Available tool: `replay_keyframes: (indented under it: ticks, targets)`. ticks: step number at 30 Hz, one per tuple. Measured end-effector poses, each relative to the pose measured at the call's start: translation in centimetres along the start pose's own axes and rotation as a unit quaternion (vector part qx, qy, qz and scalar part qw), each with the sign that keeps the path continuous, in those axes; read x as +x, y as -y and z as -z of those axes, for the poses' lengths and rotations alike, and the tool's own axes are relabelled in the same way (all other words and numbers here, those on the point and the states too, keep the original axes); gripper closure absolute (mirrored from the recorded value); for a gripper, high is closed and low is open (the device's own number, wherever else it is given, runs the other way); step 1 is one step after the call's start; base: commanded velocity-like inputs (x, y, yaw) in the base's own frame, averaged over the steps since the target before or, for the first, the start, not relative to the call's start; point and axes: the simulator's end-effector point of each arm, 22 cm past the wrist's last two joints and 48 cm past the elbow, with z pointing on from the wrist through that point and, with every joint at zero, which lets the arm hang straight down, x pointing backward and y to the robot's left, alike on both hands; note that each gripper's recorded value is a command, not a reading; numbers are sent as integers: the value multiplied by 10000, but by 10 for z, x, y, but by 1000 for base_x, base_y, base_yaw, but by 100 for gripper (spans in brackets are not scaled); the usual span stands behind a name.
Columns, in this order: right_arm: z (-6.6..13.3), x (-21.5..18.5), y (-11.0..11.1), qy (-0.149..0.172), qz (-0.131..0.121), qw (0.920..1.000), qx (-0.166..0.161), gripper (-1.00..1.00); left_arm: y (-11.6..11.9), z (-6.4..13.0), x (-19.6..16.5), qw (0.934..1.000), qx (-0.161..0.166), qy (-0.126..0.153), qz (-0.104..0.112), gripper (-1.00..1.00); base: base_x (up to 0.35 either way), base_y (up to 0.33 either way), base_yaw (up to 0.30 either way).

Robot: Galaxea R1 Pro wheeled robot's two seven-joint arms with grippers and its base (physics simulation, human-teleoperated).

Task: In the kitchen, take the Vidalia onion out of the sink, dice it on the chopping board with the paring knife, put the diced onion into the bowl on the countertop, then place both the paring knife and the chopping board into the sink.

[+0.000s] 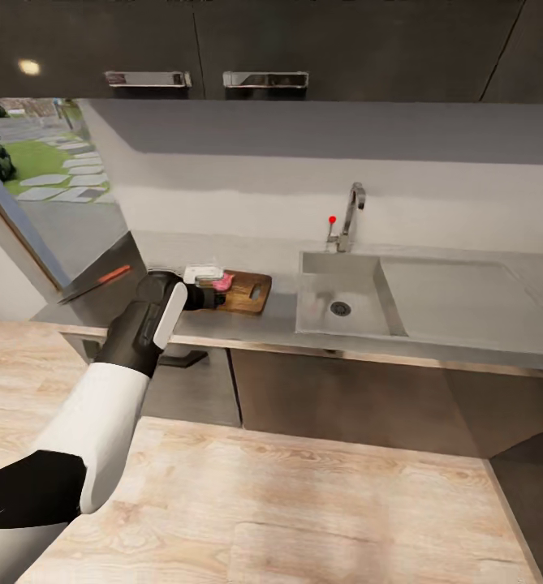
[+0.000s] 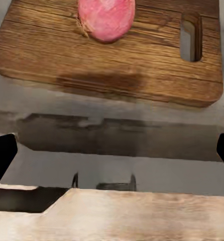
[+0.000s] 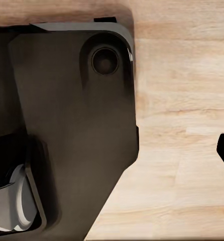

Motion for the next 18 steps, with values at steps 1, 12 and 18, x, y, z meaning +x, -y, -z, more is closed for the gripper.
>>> replay_keyframes:
  ticks: [1, 12, 18]
  targets:
    - [0, 0, 0, 0, -1, 10000, 0, -100, -1, -4, 6, 10000, -9, -80, 2, -100, -337, 0, 0]
    - [0, -1, 1, 17, -12, 10000, 12, -100, -3, -21, 38, 9987, -45, -498, 6, -100, -337, 0, 0]
    - [-1, -6, 4, 86, -12, 10000, 32, -100, -4, -37, 75, 9953, -61, -964, 19, -100, -220, 0, 0]
